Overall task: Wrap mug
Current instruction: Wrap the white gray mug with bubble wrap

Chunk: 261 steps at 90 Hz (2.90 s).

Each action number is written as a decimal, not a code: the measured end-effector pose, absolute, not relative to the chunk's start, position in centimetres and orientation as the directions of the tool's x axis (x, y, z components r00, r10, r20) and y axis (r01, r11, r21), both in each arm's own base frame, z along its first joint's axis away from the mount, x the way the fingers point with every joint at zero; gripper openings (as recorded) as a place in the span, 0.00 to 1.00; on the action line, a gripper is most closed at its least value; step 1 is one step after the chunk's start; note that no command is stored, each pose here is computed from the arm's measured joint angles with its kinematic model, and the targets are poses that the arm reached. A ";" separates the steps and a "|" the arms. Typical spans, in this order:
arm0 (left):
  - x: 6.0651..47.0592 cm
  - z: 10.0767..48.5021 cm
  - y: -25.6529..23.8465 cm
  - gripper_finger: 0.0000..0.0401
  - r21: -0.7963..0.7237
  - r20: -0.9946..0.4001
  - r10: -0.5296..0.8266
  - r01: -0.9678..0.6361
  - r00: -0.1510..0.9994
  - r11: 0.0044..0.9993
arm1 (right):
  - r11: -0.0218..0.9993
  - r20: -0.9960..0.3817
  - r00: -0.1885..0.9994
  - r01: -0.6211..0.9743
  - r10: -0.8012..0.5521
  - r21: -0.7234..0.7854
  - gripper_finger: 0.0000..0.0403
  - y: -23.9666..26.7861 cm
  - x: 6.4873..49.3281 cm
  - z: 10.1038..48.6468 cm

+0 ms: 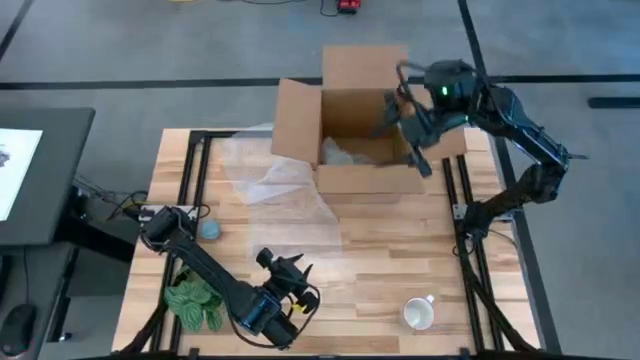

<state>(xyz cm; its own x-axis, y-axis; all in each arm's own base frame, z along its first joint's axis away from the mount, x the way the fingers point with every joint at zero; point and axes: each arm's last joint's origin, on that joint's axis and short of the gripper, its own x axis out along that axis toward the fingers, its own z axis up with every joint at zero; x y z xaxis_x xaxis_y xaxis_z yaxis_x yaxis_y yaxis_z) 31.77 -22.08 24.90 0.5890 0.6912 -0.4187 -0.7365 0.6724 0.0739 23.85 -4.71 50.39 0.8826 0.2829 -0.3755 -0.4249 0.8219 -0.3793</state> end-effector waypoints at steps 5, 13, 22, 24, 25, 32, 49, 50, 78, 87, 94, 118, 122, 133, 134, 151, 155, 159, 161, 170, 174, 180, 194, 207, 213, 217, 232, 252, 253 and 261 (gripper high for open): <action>31.8 24.9 -22.0 0.35 0.074 -0.419 0.693 -0.739 0.587 0.670 | 0.802 -0.382 0.877 -0.443 0.292 -0.401 0.62 -3.0 23.8 50.5; 32.0 24.9 -21.7 0.35 0.074 -0.418 0.698 -0.744 0.581 0.664 | 0.778 -0.412 0.851 -0.490 0.327 -0.393 0.62 -0.3 23.6 50.4; 32.4 24.9 -21.1 0.35 0.072 -0.418 0.708 -0.756 0.569 0.650 | 0.745 -0.458 0.786 -0.583 0.415 -0.325 0.62 2.7 23.1 50.0; 32.5 24.9 -21.0 0.35 0.073 -0.417 0.711 -0.759 0.566 0.647 | 0.732 -0.476 0.763 -0.610 0.438 -0.304 0.62 3.4 23.0 49.8; 32.5 24.9 -21.0 0.35 0.072 -0.417 0.712 -0.760 0.565 0.646 | 0.726 -0.485 0.751 -0.622 0.448 -0.293 0.62 3.8 22.9 49.6; 32.7 24.9 -20.7 0.35 0.072 -0.426 0.713 -0.765 0.557 0.640 | 0.665 -0.561 0.649 -0.714 0.513 -0.218 0.62 6.1 22.3 48.1; 32.6 24.8 -20.9 0.35 0.062 -0.451 0.698 -0.761 0.556 0.646 | 0.567 -0.664 0.443 -0.823 0.602 -0.034 0.62 11.3 20.7 43.6; 32.6 24.8 -21.0 0.35 0.059 -0.451 0.697 -0.761 0.557 0.646 | 0.568 -0.668 0.437 -0.823 0.603 -0.027 0.62 11.6 20.6 43.4; 32.9 24.7 -22.0 0.35 -0.049 -0.446 0.659 -0.751 0.606 0.658 | 0.779 -0.735 0.506 -0.626 0.451 0.047 0.62 17.0 16.6 34.8; 33.2 23.4 -21.7 0.35 -0.095 -0.468 0.647 -0.762 0.602 0.640 | 0.832 -0.741 0.518 -0.546 0.428 0.098 0.62 18.3 15.2 31.7; 33.6 22.3 -20.7 0.35 -0.120 -0.513 0.644 -0.790 0.568 0.601 | 0.868 -0.765 0.511 -0.480 0.392 0.124 0.62 18.9 14.0 29.9; 36.2 18.7 -13.0 0.35 0.012 -0.809 0.494 -0.832 0.319 0.555 | 0.962 -0.875 0.456 -0.270 0.165 0.041 0.62 18.2 11.3 27.2; 36.7 18.0 -11.9 0.35 0.009 -0.829 0.463 -0.821 0.313 0.571 | 0.968 -0.869 0.472 -0.250 0.151 0.032 0.62 18.1 11.3 27.2; 36.9 16.3 -9.9 0.35 -0.024 -0.883 0.378 -0.832 0.278 0.555 | 0.969 -0.850 0.505 -0.245 0.152 0.027 0.62 18.4 11.3 27.3; 36.8 16.2 -9.8 0.35 -0.024 -0.888 0.372 -0.835 0.270 0.550 | 0.969 -0.849 0.506 -0.246 0.154 0.029 0.62 18.5 11.3 27.3; 35.3 14.7 -11.5 0.35 -0.031 -0.942 0.260 -0.823 0.215 0.568 | 0.962 -0.836 0.522 -0.273 0.168 0.023 0.62 19.2 10.7 27.2; 35.1 14.7 -12.3 0.35 -0.053 -0.951 0.221 -0.818 0.216 0.573 | 0.962 -0.828 0.535 -0.273 0.166 0.016 0.62 19.3 10.7 27.3; 35.0 14.7 -13.2 0.35 -0.087 -0.949 0.201 -0.815 0.243 0.574 | 0.962 -0.821 0.547 -0.273 0.161 0.007 0.62 19.3 10.6 27.3; 35.1 14.8 -13.7 0.35 -0.112 -0.945 0.190 -0.811 0.265 0.574 | 0.962 -0.819 0.552 -0.273 0.158 0.002 0.62 19.3 10.5 27.3; 36.1 15.3 -16.4 0.35 -0.323 -0.892 0.077 -0.749 0.444 0.579 | 0.961 -0.812 0.559 -0.275 0.166 0.007 0.62 19.4 10.5 27.3; 36.5 16.0 -17.5 0.35 -0.403 -0.851 0.034 -0.694 0.524 0.597 | 0.962 -0.808 0.563 -0.274 0.172 0.013 0.62 19.5 10.6 27.4; 37.2 17.8 -19.0 0.35 -0.496 -0.778 -0.016 -0.599 0.628 0.629 | 0.960 -0.806 0.565 -0.280 0.175 0.011 0.62 19.5 10.6 27.4; 36.9 21.8 -20.5 0.35 -0.471 -0.715 0.066 -0.549 0.696 0.691 | 0.957 -0.793 0.586 -0.288 0.166 -0.013 0.62 19.5 10.8 27.5; 35.4 21.8 -19.6 0.35 -0.328 -0.775 0.246 -0.703 0.583 0.632 | 0.965 -0.769 0.625 -0.259 0.134 -0.043 0.62 19.3 11.3 27.6; 34.9 20.9 -19.0 0.35 -0.286 -0.815 0.272 -0.763 0.512 0.580 | 0.968 -0.767 0.629 -0.246 0.124 -0.045 0.62 19.2 11.5 27.6; 34.7 20.1 -18.8 0.35 -0.266 -0.840 0.271 -0.792 0.470 0.549 | 0.969 -0.767 0.630 -0.241 0.122 -0.044 0.62 19.1 11.6 27.6; 34.3 17.2 -19.3 0.35 -0.305 -0.878 0.183 -0.812 0.442 0.498 | 0.967 -0.760 0.636 -0.252 0.132 -0.043 0.62 19.2 11.7 26.9; 34.6 15.3 -21.8 0.35 -0.416 -0.850 0.073 -0.750 0.521 0.514 | 0.965 -0.750 0.644 -0.261 0.151 -0.031 0.62 19.4 11.7 26.0; 34.6 15.4 -21.9 0.35 -0.422 -0.848 0.068 -0.747 0.526 0.514 | 0.965 -0.749 0.645 -0.261 0.152 -0.029 0.62 19.4 11.7 25.9; 34.4 15.5 -22.6 0.35 -0.448 -0.837 0.049 -0.734 0.545 0.511 | 0.965 -0.749 0.644 -0.262 0.154 -0.027 0.62 19.4 11.7 25.4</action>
